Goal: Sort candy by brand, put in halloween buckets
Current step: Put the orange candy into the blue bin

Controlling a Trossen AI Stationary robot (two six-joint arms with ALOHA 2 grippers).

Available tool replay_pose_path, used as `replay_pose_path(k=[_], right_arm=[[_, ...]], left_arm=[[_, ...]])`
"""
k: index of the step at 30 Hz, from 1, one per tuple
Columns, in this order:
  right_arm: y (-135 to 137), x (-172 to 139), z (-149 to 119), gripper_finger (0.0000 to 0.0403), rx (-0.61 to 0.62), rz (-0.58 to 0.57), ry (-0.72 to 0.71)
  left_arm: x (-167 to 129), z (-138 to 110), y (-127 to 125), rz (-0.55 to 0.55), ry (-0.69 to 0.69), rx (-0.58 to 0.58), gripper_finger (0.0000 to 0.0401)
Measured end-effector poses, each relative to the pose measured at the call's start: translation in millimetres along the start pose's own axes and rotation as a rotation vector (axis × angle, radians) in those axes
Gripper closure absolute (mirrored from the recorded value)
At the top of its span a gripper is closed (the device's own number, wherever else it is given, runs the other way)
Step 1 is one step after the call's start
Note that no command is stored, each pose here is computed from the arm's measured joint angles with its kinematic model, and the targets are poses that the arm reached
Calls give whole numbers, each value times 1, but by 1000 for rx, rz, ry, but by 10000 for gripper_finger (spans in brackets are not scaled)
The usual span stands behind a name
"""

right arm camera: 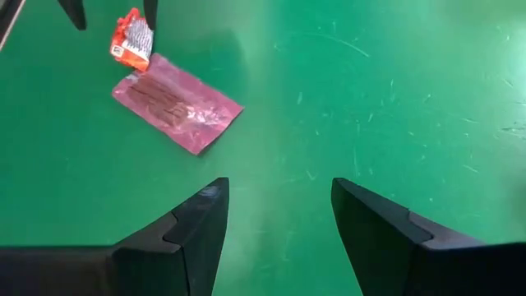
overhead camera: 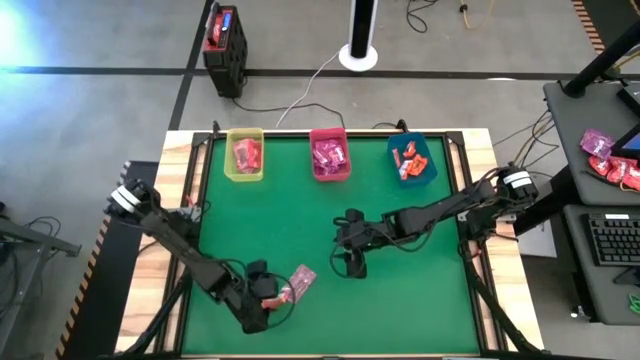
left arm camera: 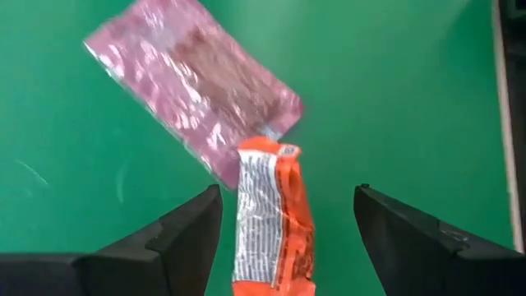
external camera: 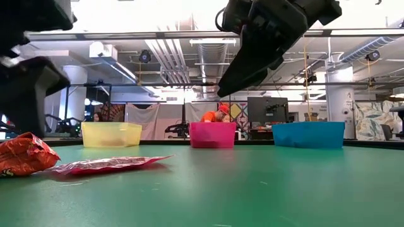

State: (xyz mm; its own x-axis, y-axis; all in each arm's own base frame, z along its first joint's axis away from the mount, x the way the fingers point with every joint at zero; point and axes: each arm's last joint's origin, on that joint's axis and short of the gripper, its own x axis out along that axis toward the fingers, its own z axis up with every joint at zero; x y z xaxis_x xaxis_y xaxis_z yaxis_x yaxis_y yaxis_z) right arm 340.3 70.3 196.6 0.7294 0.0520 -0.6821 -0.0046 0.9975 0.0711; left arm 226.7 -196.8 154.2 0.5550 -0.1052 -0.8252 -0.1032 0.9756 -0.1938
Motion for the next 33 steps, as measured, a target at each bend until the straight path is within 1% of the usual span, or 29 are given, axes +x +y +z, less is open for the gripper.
replay_pose_path(k=[6, 9, 15, 19, 26, 28, 30, 33], right_arm=[[8, -1, -1, 193, -14, 16, 1], [11, -1, -2, 193, -12, 22, 1], [15, -2, -3, 193, -6, 31, 2], [16, -2, -3, 193, 2, 33, 2], [16, -2, -2, 193, 3, 37, -13], [17, -2, -1, 193, 1, 42, -27], [18, -2, 0, 193, -8, 45, -36], [19, -2, 3, 193, -12, 51, -64]], left_arm=[[11, -6, -8, 15, 24, -20, 143], [20, -11, -8, 42, 44, -10, 145], [33, -15, -7, 126, 31, -21, 175], [32, -12, -13, 149, 43, -7, 213], [20, -2, -21, 218, 112, 69, 309], [17, 2, -24, 232, 99, 94, 331], [14, 6, -26, 244, 72, 144, 349], [7, 13, -27, 276, 3, 214, 365]])
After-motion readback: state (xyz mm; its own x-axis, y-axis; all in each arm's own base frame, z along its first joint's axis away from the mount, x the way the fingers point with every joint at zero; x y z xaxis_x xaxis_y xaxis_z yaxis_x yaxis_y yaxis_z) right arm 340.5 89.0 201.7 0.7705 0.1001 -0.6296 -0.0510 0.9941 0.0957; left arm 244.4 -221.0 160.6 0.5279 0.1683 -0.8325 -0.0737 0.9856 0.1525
